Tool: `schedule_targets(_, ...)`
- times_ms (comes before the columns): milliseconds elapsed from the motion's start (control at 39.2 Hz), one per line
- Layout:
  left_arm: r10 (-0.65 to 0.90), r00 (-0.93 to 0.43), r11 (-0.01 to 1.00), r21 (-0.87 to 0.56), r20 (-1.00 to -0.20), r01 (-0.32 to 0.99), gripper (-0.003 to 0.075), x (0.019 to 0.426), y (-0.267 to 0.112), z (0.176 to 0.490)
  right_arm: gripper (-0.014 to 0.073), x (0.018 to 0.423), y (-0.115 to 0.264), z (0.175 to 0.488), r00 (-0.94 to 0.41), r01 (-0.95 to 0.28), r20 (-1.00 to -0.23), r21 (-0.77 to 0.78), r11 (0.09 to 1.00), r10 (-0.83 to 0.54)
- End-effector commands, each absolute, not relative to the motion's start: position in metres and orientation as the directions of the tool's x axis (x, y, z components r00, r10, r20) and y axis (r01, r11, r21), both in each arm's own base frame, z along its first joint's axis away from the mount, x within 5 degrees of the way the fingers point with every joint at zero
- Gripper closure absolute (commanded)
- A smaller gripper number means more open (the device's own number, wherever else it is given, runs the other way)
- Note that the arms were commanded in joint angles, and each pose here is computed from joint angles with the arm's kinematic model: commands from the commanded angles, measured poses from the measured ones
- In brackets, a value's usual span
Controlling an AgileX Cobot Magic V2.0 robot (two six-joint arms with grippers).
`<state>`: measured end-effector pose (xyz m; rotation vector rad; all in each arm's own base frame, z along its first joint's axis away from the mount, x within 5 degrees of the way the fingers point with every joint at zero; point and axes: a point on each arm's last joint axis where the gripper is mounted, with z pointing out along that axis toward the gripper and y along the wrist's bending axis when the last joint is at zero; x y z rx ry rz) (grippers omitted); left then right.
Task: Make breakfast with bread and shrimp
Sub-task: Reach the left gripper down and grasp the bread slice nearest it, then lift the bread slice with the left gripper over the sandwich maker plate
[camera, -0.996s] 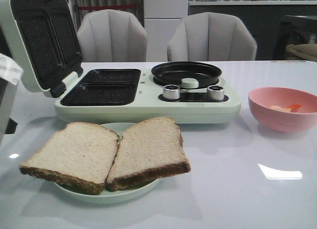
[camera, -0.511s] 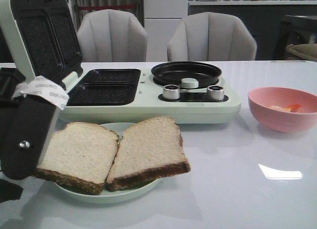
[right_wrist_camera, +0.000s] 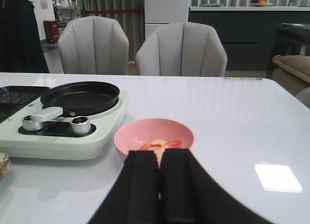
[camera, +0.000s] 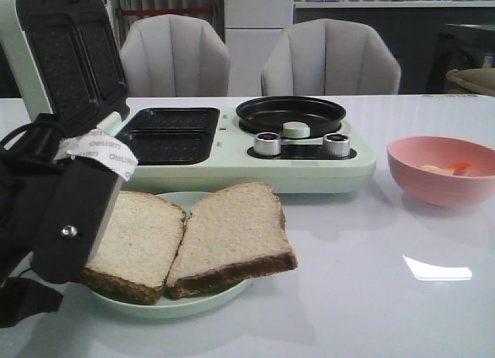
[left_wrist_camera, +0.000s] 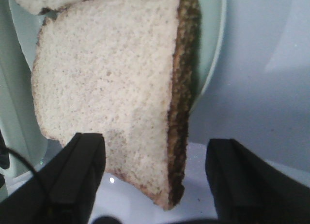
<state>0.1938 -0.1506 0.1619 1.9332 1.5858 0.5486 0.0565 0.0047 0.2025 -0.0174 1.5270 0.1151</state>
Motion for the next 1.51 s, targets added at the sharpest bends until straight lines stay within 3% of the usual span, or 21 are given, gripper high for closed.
schedule_targets(0,0.977,0.208,-0.113,0.695,-0.055,0.710,0.0228,0.201,-0.152,0.174,0.0451,0.053,0.005,0.217,0.166,-0.091,-0.984,0.047,0.995,0.062)
schedule_targets(255,0.962,0.272,-0.181,0.693,-0.023,0.698,0.0244,0.201,-0.155,0.173,0.0451,0.053,0.005,0.217,0.166,-0.091,-0.984,0.047,0.995,0.062)
schedule_targets(562,0.960,0.278,-0.233,0.664,0.040,0.710,0.0426,0.208,-0.158,0.160,0.0451,0.053,0.005,0.217,0.166,-0.091,-0.984,0.047,0.995,0.062)
schedule_targets(791,0.963,0.267,-0.223,0.681,0.042,0.698,0.0613,0.212,-0.160,0.166,0.0451,0.053,0.005,0.217,0.166,-0.091,-0.984,0.047,0.995,0.062)
schedule_targets(970,0.968,0.247,-0.211,0.688,0.048,0.694,0.0606,0.212,-0.158,0.168,0.0451,0.053,0.005,0.217,0.166,-0.091,-0.984,0.047,0.995,0.062)
schedule_targets(1481,0.979,0.195,-0.082,0.776,-0.053,0.626,0.0606,0.202,-0.149,0.210,0.0451,0.053,0.005,0.217,0.166,-0.091,-0.984,0.047,0.995,0.062)
